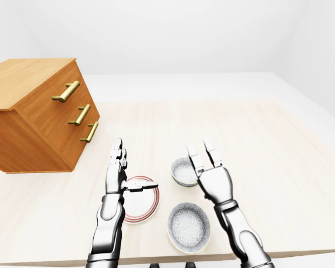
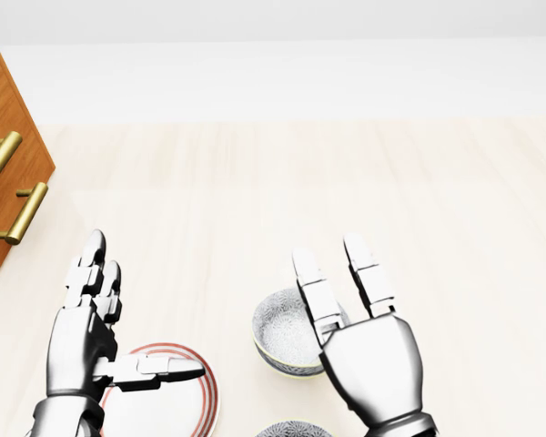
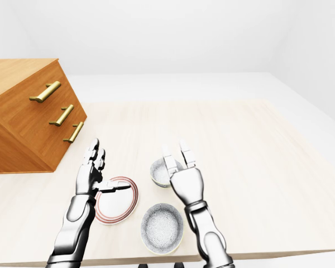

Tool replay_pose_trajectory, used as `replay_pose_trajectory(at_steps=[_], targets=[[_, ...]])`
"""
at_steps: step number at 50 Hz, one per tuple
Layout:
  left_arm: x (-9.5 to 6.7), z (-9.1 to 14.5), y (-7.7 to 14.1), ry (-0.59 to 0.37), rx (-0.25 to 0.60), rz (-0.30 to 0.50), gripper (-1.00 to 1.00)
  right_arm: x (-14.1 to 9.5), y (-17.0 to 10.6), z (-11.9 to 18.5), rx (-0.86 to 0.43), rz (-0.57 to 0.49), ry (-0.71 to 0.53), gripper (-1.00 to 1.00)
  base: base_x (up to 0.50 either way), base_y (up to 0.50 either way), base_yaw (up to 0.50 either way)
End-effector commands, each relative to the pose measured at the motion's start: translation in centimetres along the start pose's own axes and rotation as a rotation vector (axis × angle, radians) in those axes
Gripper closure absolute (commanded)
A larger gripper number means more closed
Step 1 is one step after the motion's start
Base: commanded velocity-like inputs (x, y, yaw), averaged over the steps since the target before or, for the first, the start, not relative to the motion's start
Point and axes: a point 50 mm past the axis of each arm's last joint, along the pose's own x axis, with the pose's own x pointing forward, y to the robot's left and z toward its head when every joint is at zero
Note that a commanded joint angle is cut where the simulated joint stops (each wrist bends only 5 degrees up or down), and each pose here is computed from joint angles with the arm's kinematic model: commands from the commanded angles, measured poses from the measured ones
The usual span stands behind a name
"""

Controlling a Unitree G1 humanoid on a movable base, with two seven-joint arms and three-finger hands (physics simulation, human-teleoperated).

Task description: Stack the bowl at the front on the bowl in the middle.

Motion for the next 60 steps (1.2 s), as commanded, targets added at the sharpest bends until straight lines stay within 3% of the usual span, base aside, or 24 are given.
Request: replay_pose_trajectory(at_steps=[1,17,30,42,60], targets=[[-0.1,0.0,0.0,0.001,0.000,-0.001,-1.00,0.1,-0.4,-0.4,-0.001,-0.011,0.014,-1.00,0.00,0.00,0.00],[0.0,-0.3,-0.1,0.003,-0.001,-0.001,-1.00,1.1,-2.6,-1.7,0.016,-0.067,0.065,-1.00,0.00,0.00,0.00],[0.0,-0.1,0.1,0.001,-0.004,0.000,-1.00,2.4,-6.8,-4.2,0.065,-0.159,0.142,-1.00,0.00,0.00,0.00],[0.0,0.1,0.1,0.000,-0.006,0.002,-1.00,3.8,-11.2,-4.5,0.094,-0.235,0.116,-1.00,0.00,0.00,0.00],[-0.1,1.4,0.4,-0.028,-0.017,0.016,-1.00,3.7,-14.5,-4.8,0.121,-0.303,0.089,-1.00,0.00,0.00,0.00]])
